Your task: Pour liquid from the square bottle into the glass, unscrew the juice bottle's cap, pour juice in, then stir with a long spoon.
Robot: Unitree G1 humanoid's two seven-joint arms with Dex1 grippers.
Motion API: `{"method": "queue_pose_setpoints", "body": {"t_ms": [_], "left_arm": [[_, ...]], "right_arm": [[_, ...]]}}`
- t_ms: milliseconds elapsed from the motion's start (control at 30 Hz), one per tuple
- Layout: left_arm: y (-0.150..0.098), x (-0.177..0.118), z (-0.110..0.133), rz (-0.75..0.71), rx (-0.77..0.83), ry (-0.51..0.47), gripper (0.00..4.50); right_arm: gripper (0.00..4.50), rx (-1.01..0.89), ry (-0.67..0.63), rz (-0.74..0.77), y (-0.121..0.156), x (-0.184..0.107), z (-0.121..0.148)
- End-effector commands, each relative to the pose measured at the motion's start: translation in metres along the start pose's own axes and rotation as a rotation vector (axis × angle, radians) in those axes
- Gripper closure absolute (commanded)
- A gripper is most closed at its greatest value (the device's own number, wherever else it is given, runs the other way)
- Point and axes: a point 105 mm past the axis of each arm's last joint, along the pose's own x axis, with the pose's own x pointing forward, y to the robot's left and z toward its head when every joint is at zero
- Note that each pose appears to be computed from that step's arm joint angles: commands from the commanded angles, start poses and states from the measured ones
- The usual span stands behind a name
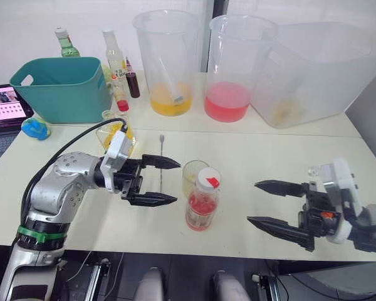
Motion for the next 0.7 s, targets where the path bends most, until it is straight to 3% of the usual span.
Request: {"method": "queue_pose_setpoints", "body": {"t_ms": [33,467,700], "left_arm": [[-0.006,0.017,0.007,-0.089,-0.001,0.026,0.00],[0.003,0.058,0.011,-0.126,0.038,0.012,0.00],[0.004,0.059,0.001,-0.103,0.049,0.054,0.00]], "right_arm": [[0.03,-0.089,-0.008,-0.029,0.006,-0.006,0.013],[0.03,-0.145,-0.006,-0.145,0.008,-0.007,0.021],[0.03,-0.165,-0.013,-0.182,0.002,-0.004,0.020]]}}
